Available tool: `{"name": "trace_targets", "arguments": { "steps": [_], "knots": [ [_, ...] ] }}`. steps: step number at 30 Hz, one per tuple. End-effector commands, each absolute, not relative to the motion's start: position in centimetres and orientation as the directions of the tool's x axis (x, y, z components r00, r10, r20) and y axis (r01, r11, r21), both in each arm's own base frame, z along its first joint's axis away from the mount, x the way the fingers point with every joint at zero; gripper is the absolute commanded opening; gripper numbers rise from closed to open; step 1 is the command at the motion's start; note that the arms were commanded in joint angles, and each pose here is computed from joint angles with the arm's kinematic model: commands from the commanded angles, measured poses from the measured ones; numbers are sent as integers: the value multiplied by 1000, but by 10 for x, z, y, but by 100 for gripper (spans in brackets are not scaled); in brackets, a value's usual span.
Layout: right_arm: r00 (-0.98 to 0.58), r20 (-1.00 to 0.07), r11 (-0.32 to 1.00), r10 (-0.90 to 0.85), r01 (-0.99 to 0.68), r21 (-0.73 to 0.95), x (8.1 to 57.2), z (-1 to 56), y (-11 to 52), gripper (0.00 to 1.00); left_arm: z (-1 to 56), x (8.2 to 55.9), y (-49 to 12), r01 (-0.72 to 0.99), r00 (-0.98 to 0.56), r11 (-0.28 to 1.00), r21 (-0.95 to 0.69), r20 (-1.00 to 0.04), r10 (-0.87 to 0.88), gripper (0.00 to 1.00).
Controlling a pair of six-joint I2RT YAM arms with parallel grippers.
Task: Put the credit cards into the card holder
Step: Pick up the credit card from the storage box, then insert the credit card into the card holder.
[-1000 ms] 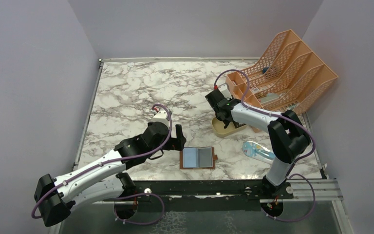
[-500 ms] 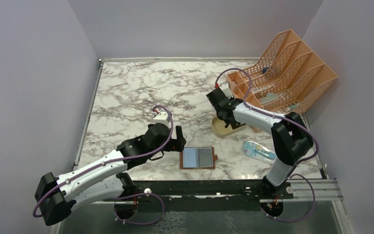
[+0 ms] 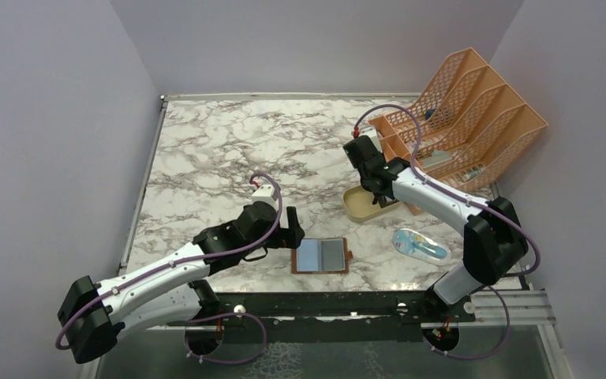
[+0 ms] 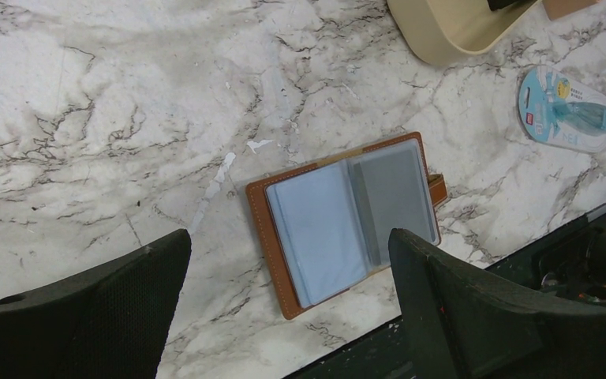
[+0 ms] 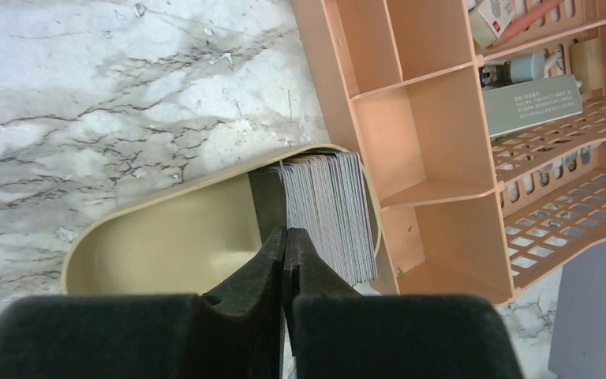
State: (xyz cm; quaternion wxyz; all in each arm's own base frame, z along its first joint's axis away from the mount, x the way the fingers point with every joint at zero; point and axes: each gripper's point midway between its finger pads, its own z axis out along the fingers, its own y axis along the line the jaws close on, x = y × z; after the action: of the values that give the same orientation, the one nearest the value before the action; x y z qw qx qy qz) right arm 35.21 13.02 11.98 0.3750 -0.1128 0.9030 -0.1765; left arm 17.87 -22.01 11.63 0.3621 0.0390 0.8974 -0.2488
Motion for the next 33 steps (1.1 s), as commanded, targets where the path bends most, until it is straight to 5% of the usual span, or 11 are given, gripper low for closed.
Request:
{"name": "trace_targets", "arguments": {
  "steps": [1, 12, 21, 28, 33],
  "knots": [
    [-692, -645, 929, -325, -106, -354, 346, 126, 134, 1, 117, 177, -231, 253, -749, 847, -466, -649, -133, 98],
    [-660, -714, 962, -235, -265, -71, 315, 162, 172, 1, 125, 165, -259, 248, -811, 758, -603, -558, -179, 92],
    [-625, -780, 834, -17, -439, 334, 267, 205, 225, 1, 150, 157, -288, 224, -843, 576, -786, -453, -291, 89],
    [-701, -693, 650, 170, -448, 613, 223, 204, 248, 1, 129, 178, -258, 178, -782, 742, -646, -551, -292, 78],
    [-783, -589, 575, 198, -394, 717, 206, 175, 258, 1, 118, 179, -252, 192, -779, 787, -586, -579, -242, 58]
  ]
}}
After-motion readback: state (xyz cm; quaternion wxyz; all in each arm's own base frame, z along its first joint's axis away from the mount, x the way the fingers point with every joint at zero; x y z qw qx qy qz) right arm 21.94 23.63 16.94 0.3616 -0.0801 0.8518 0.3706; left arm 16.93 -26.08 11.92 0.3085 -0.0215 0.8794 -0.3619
